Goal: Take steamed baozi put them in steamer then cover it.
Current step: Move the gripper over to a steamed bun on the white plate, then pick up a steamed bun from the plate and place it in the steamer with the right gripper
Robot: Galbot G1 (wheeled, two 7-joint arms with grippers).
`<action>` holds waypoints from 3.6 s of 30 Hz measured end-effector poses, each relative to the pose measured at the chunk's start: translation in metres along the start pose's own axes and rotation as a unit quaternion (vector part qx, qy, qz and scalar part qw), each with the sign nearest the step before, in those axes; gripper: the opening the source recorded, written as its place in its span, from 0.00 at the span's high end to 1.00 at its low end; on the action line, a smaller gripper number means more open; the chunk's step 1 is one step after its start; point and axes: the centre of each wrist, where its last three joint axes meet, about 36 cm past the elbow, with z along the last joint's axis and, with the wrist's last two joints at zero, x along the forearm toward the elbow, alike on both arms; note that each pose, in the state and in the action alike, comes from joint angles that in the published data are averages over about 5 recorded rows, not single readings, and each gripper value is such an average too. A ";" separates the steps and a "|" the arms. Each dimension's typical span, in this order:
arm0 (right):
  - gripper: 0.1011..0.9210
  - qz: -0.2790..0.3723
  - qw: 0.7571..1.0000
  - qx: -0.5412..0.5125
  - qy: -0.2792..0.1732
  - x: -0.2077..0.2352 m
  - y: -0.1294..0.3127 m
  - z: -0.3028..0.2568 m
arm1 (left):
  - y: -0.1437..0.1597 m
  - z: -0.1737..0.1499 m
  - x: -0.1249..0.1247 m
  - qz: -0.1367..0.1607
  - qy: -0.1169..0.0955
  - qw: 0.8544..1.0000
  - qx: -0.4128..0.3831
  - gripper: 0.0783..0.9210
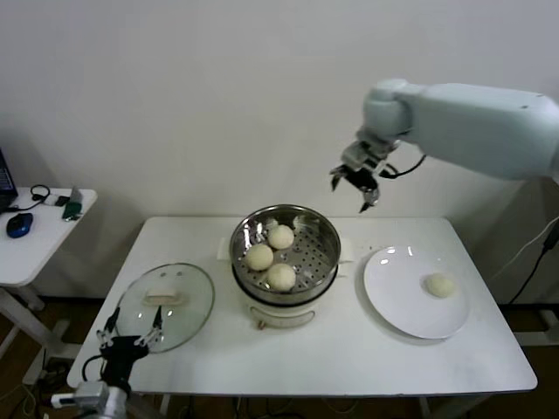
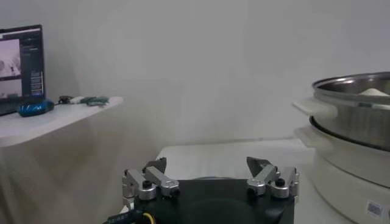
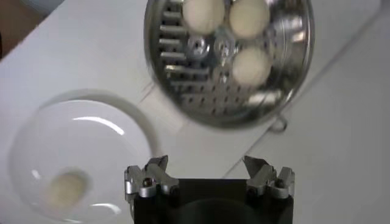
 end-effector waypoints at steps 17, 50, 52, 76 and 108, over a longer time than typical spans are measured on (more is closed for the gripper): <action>0.12 -0.057 0.975 -0.214 0.009 -0.118 0.144 0.137 | 0.001 0.000 0.005 -0.002 0.003 1.000 -0.005 0.12; 0.29 -0.085 0.956 -0.278 0.030 -0.254 0.210 0.158 | 0.002 0.005 0.006 -0.010 0.011 1.000 -0.006 0.12; 0.31 -0.082 0.956 -0.280 0.030 -0.254 0.210 0.159 | 0.002 0.004 0.006 -0.010 0.009 1.000 -0.007 0.12; 0.34 0.064 0.978 -0.195 -0.040 -0.009 0.045 0.039 | 0.004 -0.013 0.002 -0.002 -0.005 1.000 -0.010 0.12; 0.34 0.008 0.992 -0.119 -0.052 -0.139 0.001 -0.129 | 0.006 -0.016 0.002 -0.008 -0.008 1.000 -0.004 0.12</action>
